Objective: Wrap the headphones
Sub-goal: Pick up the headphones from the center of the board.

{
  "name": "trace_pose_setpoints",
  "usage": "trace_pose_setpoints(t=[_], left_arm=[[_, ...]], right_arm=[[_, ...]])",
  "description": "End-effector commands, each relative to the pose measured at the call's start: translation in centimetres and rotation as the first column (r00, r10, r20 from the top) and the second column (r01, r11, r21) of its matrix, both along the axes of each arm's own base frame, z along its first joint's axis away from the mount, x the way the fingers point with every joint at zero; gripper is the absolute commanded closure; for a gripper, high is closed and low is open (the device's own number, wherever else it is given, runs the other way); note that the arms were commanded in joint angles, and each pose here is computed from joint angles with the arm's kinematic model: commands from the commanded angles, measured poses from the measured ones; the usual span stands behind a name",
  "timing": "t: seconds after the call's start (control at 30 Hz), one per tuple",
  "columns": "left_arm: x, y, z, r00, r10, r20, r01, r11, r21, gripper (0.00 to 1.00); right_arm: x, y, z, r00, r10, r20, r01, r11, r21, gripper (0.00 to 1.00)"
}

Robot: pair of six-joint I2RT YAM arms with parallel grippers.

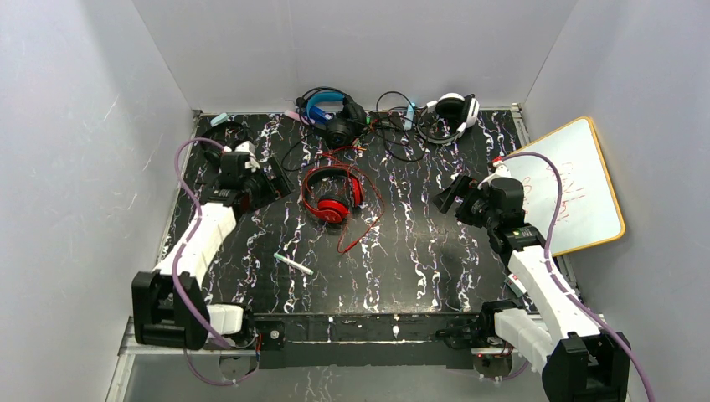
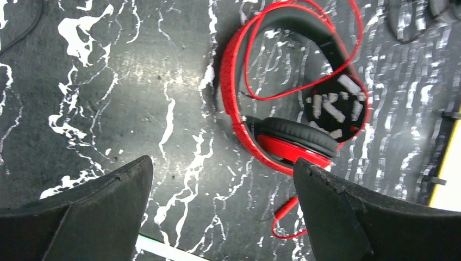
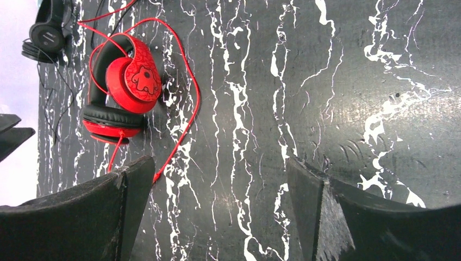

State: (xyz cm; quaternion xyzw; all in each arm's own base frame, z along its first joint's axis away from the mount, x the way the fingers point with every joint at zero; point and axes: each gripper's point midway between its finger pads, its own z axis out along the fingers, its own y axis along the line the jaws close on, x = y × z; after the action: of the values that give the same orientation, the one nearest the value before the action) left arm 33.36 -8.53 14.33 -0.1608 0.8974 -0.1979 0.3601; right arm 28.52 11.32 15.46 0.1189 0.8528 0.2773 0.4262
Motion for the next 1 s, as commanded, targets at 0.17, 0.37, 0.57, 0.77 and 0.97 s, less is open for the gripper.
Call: trace_pose_setpoints(t=[0.17, 0.37, 0.57, 0.77, 0.97], left_arm=[[3.3, 0.5, -2.5, 0.986, -0.052, -0.158, 0.071, 0.991, 0.114, 0.19], [5.3, -0.6, -3.8, 0.98, -0.097, -0.176, 0.124, 0.981, 0.152, 0.2], [5.6, -1.8, -6.2, 0.954, -0.191, -0.233, 0.236, 0.954, 0.185, 0.3], [5.2, -2.8, -8.7, 0.928, -0.222, -0.301, 0.29, 0.934, 0.207, 0.39], [4.6, -3.3, -10.7, 0.899, -0.246, -0.364, 0.333, 0.921, 0.201, 0.48]], right_arm=[[0.2, 0.4, 0.6, 0.999, 0.047, 0.018, -0.047, 0.999, -0.015, 0.01], [0.1, 0.7, 0.8, 0.998, 0.063, 0.018, -0.063, 0.998, -0.009, 0.01], [0.0, 1.3, 1.0, 0.995, 0.097, 0.023, -0.097, 0.995, 0.011, 0.01], [0.1, 1.4, 0.7, 0.995, 0.101, 0.013, -0.101, 0.995, 0.012, 0.01], [-0.1, 1.6, 0.5, 0.993, 0.115, 0.005, -0.115, 0.993, 0.019, 0.01]])
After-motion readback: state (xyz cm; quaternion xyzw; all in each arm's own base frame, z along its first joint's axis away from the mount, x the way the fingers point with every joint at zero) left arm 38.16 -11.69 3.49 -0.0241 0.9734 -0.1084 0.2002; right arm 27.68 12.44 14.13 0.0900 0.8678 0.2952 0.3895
